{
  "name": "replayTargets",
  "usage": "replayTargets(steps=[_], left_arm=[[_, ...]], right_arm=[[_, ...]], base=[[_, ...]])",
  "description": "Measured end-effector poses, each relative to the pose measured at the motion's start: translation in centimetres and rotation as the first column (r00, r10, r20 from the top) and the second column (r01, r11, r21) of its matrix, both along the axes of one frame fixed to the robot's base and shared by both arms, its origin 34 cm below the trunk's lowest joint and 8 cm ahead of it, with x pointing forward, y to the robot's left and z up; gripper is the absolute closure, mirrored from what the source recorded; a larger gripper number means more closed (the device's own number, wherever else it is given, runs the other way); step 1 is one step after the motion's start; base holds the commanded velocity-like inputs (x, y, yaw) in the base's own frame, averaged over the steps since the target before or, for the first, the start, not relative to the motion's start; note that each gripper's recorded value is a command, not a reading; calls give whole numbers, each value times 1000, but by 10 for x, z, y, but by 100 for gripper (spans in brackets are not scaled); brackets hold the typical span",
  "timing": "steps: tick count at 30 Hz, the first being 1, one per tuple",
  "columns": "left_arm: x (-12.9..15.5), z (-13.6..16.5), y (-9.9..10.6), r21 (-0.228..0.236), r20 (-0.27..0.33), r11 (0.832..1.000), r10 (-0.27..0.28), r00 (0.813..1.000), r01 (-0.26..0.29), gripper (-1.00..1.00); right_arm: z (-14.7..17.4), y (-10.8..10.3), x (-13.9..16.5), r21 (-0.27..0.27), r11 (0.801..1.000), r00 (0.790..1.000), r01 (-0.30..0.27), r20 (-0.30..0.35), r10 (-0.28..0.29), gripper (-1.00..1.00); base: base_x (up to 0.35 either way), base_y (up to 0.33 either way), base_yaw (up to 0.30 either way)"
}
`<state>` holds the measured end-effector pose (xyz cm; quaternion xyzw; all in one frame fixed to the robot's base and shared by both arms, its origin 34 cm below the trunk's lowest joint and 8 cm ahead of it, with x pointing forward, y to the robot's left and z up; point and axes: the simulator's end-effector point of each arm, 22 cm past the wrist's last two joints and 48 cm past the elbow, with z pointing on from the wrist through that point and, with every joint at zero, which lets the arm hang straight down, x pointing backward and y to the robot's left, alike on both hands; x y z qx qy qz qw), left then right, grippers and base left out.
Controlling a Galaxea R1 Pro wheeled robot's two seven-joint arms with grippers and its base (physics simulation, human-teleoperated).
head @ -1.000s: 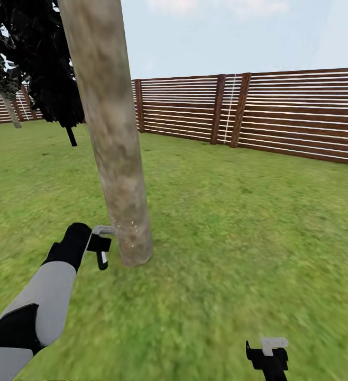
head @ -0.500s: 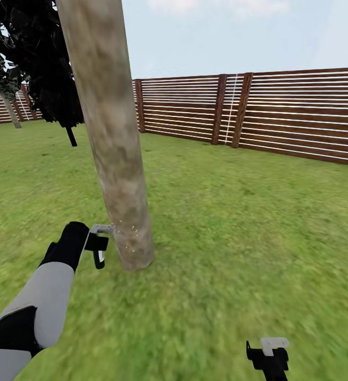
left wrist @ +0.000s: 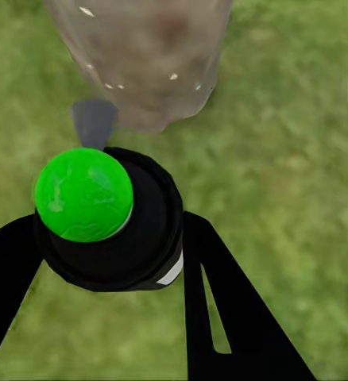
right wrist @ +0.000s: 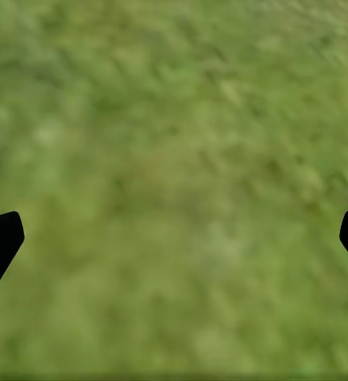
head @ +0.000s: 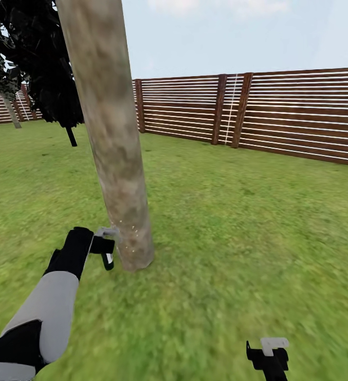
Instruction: In the garden, pick up the pesticide atomizer on the floor and spray pesticide onto both trees until each tree trunk is fully covered.
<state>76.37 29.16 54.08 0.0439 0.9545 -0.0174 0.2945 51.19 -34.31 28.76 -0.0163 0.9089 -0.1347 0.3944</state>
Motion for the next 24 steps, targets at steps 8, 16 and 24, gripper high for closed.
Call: replayTargets(steps=[8, 16, 24], left_arm=[[6, 16, -10, -40, 24, 999, -15, 1000, 16, 100], [10, 28, -29, -28, 7, 997, -77, 997, 77, 100], [0, 13, 17, 11, -16, 999, -34, 999, 34, 100]], right_arm=[[0, 0, 0, 0, 1000, 1000, 0, 0, 0, -100], [0, 0, 0, 0, 1000, 1000, 0, 0, 0, -100], [0, 0, 0, 0, 1000, 1000, -1, 0, 1, -100]], base=[[0, 0, 0], [0, 0, 0], [0, 0, 0]])
